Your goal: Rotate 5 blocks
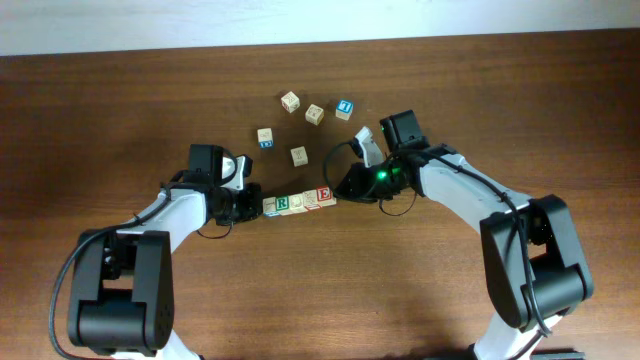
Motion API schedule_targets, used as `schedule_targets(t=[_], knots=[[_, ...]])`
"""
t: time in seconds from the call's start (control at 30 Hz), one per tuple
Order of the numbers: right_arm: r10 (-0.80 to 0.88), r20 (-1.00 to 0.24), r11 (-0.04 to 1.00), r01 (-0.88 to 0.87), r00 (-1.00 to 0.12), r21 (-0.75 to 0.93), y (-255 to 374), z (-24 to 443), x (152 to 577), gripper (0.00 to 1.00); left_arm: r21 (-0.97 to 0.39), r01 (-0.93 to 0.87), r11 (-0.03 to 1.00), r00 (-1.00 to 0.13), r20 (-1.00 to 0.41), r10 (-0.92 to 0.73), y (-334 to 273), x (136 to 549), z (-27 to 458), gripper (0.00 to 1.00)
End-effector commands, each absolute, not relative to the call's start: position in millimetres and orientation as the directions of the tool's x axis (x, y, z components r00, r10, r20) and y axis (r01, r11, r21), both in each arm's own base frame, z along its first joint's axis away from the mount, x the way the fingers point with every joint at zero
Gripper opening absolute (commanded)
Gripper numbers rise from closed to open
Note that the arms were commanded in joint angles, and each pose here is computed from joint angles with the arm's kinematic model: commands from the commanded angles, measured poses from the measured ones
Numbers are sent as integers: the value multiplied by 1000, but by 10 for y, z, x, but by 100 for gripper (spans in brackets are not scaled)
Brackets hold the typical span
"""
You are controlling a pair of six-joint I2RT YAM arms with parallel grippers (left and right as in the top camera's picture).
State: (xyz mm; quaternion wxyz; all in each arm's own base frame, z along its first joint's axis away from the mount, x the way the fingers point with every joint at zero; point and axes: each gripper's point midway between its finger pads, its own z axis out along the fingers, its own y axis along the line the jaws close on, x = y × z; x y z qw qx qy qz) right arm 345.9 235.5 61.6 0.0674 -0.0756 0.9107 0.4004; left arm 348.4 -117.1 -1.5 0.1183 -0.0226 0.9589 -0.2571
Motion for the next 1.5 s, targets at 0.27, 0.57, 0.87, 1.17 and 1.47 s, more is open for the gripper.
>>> schedule_targets(t=[0.27,0.57,0.87,1.17,1.47], knots=[[-239,-213,559,-314,-947,768,2887,784,3121,4,-647,70,760,-986,-163,-48,-1585,3322,116,0],[-260,-224,533,-333,-939,778,2953,835,3084,4,-647,70,760,-985,-163,-48,-1585,3322,116,0],[-284,-236,505,-354,-929,787,3027,884,3033,4,-647,69,760,-986,-162,-48,-1585,3321,115,0],[-294,-243,479,-362,-924,799,3077,945,3014,4,-646,69,760,-986,-163,-48,-1585,3322,115,0],[-307,-259,423,-375,-916,825,3141,1034,2979,4,-647,70,760,-986,-163,-48,-1585,3322,115,0]])
